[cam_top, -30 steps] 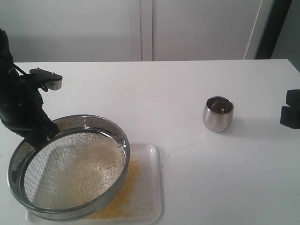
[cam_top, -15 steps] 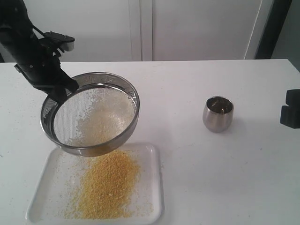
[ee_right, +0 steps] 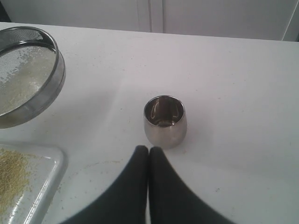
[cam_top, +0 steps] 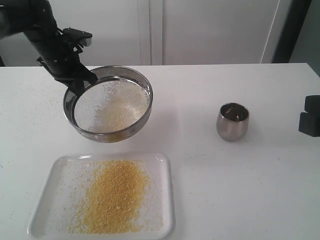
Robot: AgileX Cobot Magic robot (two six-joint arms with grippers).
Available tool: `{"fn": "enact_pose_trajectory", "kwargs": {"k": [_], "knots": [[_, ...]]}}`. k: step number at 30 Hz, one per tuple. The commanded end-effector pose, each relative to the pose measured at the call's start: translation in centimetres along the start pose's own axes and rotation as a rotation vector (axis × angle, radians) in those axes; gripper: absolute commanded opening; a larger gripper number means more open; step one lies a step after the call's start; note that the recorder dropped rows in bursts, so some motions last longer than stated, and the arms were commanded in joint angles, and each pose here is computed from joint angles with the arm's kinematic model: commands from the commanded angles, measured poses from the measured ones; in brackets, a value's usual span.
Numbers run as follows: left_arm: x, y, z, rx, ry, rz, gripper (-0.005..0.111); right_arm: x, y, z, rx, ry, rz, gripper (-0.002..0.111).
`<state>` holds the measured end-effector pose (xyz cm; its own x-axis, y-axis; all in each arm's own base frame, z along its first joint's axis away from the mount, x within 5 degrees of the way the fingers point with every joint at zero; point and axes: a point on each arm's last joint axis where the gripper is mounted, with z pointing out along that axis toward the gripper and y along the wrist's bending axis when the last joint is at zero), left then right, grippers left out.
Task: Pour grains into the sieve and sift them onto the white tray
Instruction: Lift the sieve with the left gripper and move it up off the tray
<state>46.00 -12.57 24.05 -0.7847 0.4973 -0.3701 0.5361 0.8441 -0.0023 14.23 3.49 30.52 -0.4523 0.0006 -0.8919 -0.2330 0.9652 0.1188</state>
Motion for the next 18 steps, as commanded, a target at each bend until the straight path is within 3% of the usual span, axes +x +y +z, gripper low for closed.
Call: {"fn": "enact_pose_trajectory", "kwargs": {"k": [1,18], "knots": [[-1.2,0.1,-0.5,0.024,-0.047,-0.015,0.0,0.0,-0.1,0.0,0.004,-0.011,0.005,0.0],[-2.4,1.9,2.6,0.012,-0.06,-0.029,0.0,0.0,-0.1,0.0,0.003,-0.011,0.008,0.0]]}}
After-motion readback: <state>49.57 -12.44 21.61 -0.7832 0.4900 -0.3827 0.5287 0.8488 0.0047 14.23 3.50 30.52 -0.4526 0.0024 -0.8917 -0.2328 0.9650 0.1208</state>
